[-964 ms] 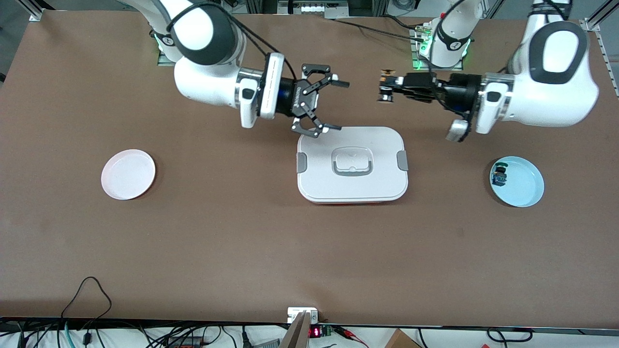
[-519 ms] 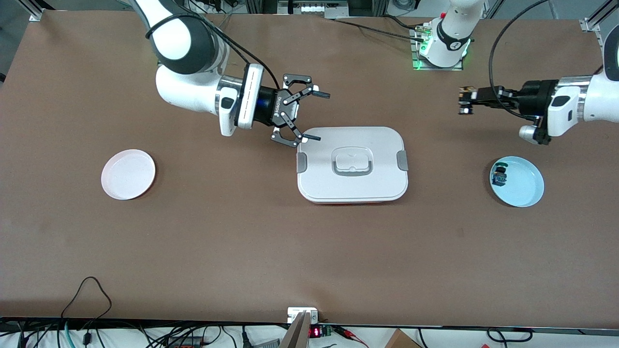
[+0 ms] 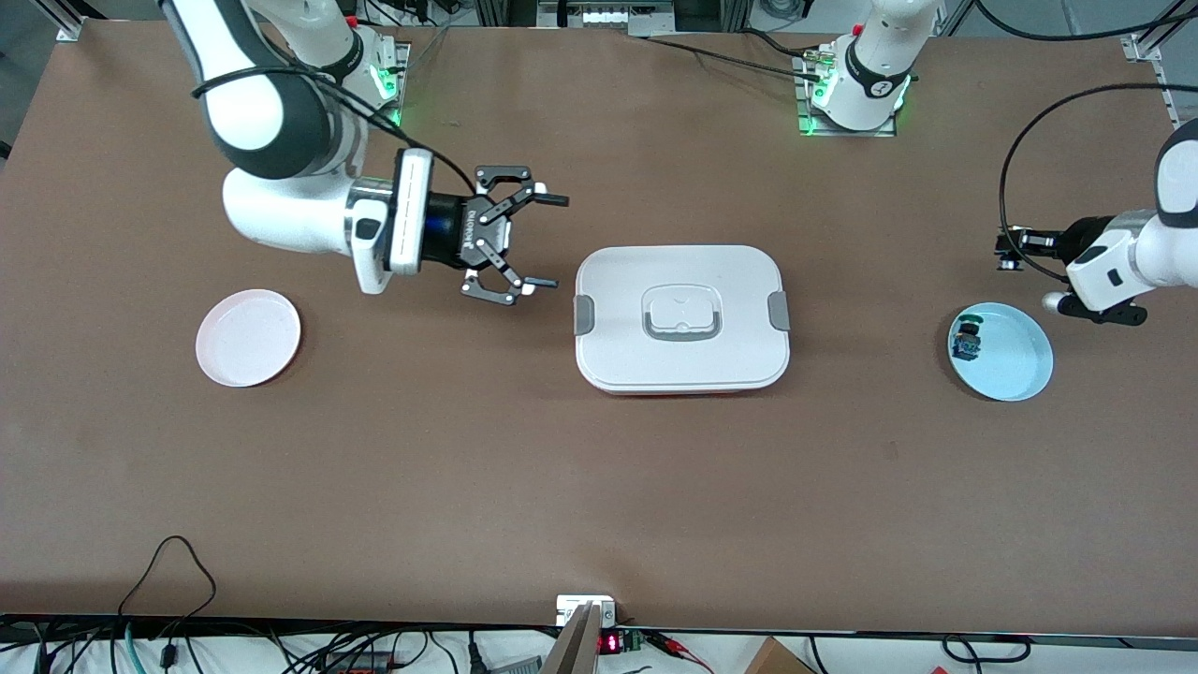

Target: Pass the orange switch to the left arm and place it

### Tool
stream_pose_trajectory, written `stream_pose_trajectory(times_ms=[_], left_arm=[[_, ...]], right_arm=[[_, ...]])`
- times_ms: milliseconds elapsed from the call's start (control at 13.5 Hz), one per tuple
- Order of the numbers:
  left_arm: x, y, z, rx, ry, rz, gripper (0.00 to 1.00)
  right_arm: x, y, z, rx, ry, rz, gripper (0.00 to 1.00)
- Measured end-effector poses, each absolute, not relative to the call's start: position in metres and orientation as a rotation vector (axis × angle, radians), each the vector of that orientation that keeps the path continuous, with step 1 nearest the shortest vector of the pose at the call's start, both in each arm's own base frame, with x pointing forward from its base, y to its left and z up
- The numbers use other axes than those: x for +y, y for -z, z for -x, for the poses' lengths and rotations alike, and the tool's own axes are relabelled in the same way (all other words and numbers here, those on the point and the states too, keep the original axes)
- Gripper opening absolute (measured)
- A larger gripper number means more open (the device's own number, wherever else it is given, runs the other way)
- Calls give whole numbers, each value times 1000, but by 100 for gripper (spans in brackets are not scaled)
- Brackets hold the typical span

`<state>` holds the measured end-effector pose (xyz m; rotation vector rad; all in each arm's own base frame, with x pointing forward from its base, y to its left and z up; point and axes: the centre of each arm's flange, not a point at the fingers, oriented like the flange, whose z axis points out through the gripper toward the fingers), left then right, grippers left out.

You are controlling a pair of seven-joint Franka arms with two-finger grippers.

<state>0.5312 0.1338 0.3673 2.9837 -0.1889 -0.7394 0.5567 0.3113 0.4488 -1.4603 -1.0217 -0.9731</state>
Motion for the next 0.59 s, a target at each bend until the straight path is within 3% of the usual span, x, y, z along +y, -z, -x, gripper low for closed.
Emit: stream_pose_trajectory(times_ms=[593], left_arm=[[180,-267,-559,-344,659,-3194,40]], right_arm=[[207,-456,-575,-1079,609,1630,100]])
